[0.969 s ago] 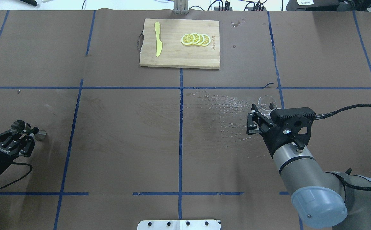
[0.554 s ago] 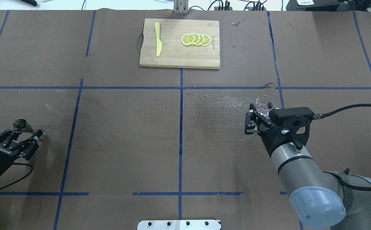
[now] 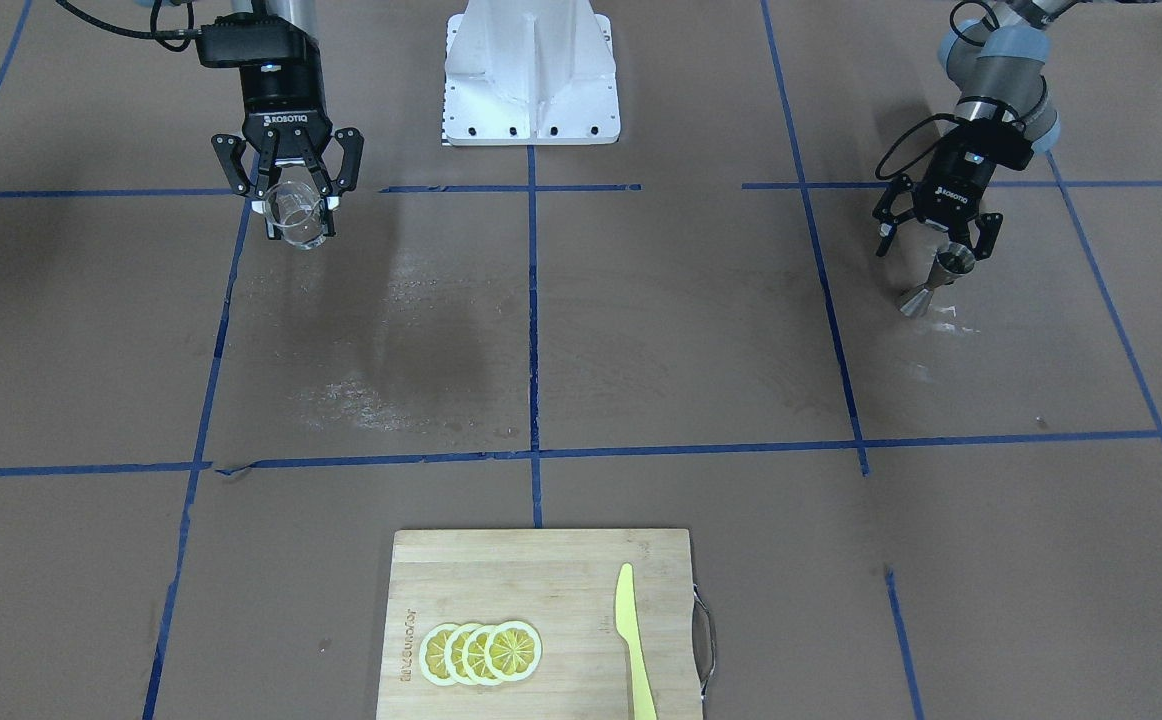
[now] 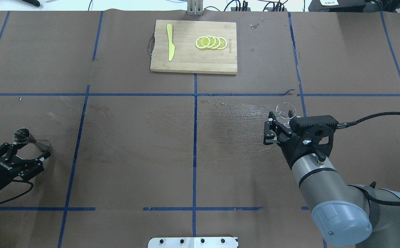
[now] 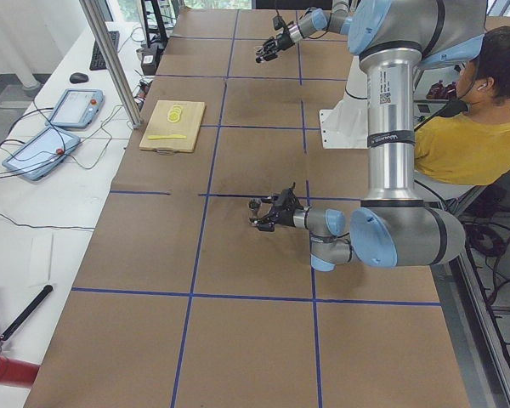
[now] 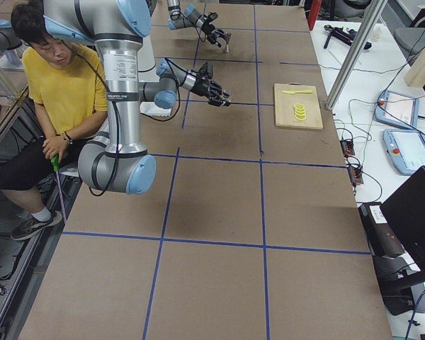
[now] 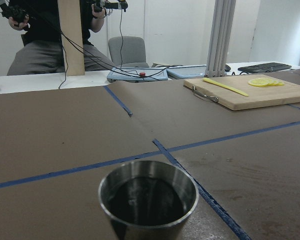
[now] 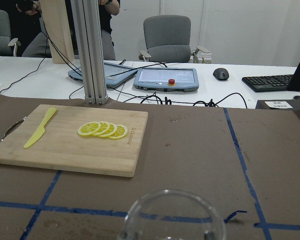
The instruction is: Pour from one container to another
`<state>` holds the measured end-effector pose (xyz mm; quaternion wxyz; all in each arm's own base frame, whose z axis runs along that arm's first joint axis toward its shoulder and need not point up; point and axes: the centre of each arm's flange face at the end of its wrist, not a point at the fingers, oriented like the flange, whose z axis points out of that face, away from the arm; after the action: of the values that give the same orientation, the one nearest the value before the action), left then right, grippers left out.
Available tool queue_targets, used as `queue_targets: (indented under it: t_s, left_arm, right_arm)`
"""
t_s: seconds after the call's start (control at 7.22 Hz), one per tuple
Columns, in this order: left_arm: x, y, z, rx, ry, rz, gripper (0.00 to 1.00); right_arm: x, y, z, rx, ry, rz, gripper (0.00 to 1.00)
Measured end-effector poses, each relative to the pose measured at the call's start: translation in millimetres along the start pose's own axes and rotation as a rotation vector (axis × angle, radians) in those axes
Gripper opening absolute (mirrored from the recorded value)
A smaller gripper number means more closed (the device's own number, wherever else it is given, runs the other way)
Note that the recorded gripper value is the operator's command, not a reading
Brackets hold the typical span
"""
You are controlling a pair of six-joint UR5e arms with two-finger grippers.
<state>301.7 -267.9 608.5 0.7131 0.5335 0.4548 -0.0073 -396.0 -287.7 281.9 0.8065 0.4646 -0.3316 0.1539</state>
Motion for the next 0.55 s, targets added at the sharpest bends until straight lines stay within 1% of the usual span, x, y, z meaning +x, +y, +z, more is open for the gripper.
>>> queue_targets:
  t_s: [0.14,0.28,0.55]
  left_arm:
    - [-2,-12,-7,-0.06,0.01,0.024,1.0]
    - [-13,-22,-15,-0.114,0.003,0.047,1.0]
    - [-43,-25,-38,-0.203,-0.029,0.083,1.0]
  right_arm:
    - [1,3,3,0.0,0.007,-0.003,0.0]
    - [2,9,7,0.0,0.016,-0.008,0.0]
    - [3,14,11,0.0,0.023,-0.013,0.0]
